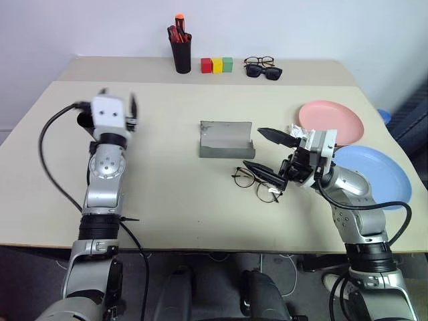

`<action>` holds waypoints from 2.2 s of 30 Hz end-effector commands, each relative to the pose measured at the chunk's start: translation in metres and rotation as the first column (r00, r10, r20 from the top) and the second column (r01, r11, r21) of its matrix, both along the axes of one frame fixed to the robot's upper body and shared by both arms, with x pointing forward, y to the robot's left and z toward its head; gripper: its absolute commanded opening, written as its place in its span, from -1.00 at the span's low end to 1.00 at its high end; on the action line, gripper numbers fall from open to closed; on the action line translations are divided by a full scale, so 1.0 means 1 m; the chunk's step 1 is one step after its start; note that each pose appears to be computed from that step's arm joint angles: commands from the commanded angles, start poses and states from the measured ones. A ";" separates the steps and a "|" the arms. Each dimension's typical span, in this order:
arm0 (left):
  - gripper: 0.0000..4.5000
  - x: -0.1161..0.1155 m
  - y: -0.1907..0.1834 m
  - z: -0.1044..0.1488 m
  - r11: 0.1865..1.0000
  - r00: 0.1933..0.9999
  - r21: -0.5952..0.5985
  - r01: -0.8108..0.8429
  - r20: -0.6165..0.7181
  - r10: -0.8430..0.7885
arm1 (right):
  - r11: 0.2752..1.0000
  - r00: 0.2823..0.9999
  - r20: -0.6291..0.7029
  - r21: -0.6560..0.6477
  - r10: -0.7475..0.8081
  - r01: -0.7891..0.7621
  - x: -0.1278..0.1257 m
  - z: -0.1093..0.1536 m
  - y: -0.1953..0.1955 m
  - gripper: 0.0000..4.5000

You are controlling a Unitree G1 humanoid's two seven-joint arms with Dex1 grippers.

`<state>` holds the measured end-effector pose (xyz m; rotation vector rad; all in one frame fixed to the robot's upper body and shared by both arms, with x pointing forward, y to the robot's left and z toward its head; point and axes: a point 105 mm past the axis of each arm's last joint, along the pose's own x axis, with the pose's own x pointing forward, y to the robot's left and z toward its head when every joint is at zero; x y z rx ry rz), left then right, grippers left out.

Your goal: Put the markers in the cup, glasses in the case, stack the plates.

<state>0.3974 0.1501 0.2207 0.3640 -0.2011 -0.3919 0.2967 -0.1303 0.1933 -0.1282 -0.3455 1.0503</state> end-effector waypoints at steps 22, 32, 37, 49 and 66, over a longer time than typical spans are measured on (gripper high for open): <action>-0.98 0.035 -0.109 -0.059 0.676 0.756 0.396 0.621 -0.528 -0.386 | 0.940 0.938 0.059 0.012 -0.341 0.341 -0.046 0.007 -0.042 1.00; -0.98 0.012 -0.100 -0.064 0.543 0.614 0.336 0.770 -0.621 -0.487 | 0.934 0.932 0.061 0.017 -0.357 0.357 -0.046 0.006 -0.041 1.00; -0.98 -0.015 -0.075 -0.069 0.436 0.524 0.317 0.842 -0.672 -0.523 | 0.937 0.935 0.057 0.013 -0.350 0.350 -0.044 0.005 -0.041 1.00; -0.98 -0.069 -0.003 -0.057 0.436 0.529 0.349 0.830 -0.739 -0.416 | 0.943 0.942 0.042 0.010 -0.333 0.333 -0.038 0.000 -0.041 1.00; -0.98 -0.124 -0.011 -0.075 0.400 0.397 0.226 0.888 -0.815 -0.422 | 0.943 0.942 0.041 -0.001 -0.333 0.333 -0.041 -0.001 -0.042 1.00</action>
